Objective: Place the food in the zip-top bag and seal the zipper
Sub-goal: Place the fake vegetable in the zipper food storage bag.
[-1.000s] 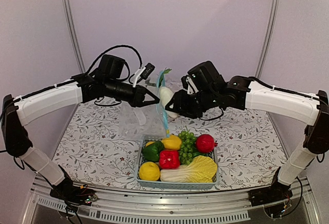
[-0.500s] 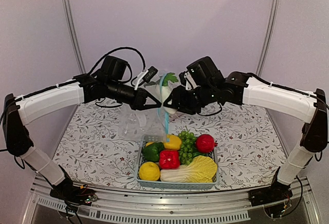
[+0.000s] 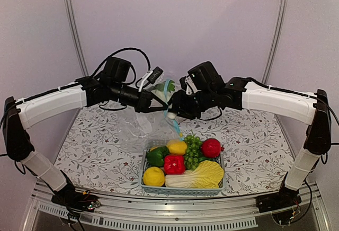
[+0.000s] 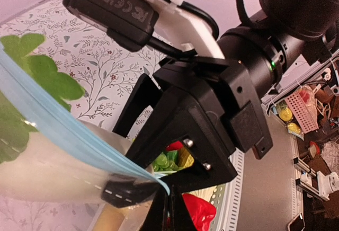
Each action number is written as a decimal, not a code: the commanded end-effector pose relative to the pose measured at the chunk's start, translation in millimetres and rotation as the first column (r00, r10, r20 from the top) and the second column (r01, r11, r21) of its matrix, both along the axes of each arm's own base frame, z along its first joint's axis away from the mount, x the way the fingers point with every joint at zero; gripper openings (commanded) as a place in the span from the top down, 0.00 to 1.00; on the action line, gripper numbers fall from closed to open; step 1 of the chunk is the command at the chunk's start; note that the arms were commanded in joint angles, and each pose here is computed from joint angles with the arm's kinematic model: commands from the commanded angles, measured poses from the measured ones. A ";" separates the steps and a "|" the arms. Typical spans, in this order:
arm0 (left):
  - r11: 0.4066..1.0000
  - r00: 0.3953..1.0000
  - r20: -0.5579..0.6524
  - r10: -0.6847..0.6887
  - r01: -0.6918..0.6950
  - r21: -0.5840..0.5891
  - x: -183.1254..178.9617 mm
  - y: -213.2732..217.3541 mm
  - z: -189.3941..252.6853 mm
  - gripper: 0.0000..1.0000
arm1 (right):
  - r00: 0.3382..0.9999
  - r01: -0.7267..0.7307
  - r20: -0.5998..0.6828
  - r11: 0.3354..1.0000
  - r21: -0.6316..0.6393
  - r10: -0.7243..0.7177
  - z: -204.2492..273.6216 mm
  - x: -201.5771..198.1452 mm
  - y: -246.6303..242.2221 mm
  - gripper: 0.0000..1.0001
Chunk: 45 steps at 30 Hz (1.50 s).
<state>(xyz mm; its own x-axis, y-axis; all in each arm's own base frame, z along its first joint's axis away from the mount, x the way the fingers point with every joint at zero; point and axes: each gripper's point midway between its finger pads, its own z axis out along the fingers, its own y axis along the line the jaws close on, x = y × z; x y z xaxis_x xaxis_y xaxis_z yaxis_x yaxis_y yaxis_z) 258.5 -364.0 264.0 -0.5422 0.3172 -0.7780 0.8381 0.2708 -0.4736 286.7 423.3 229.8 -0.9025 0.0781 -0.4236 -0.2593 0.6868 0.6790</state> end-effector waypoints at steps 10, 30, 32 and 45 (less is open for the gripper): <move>0.991 0.995 -0.034 0.095 -0.098 -0.089 26.1 16.9 17.2 1.00 | 1.000 -0.013 0.023 0.999 0.032 0.012 12.3 0.2 1.3 0.37; 0.986 0.986 -0.072 0.147 -0.152 -0.063 40.9 24.2 6.9 1.00 | 0.992 0.009 0.123 0.999 0.043 -0.014 43.9 -2.0 -19.1 0.33; 0.986 0.987 -0.070 0.145 -0.150 -0.066 40.4 24.2 8.2 1.00 | 0.992 0.014 0.122 0.999 0.035 -0.018 41.9 -2.3 -20.7 0.38; 0.988 0.990 -0.074 0.121 -0.128 -0.089 37.0 22.6 12.6 1.00 | 0.997 0.003 0.076 1.000 0.019 -0.004 19.4 -3.2 -10.7 0.55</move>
<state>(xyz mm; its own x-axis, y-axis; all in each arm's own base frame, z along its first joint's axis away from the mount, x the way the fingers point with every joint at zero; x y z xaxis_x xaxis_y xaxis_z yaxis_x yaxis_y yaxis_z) 293.5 -343.9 275.2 -0.6279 0.1818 -0.7568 0.7633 0.3338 -0.5532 283.1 407.7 263.2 -0.8596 0.0960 -0.5019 -0.3193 0.6658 0.6744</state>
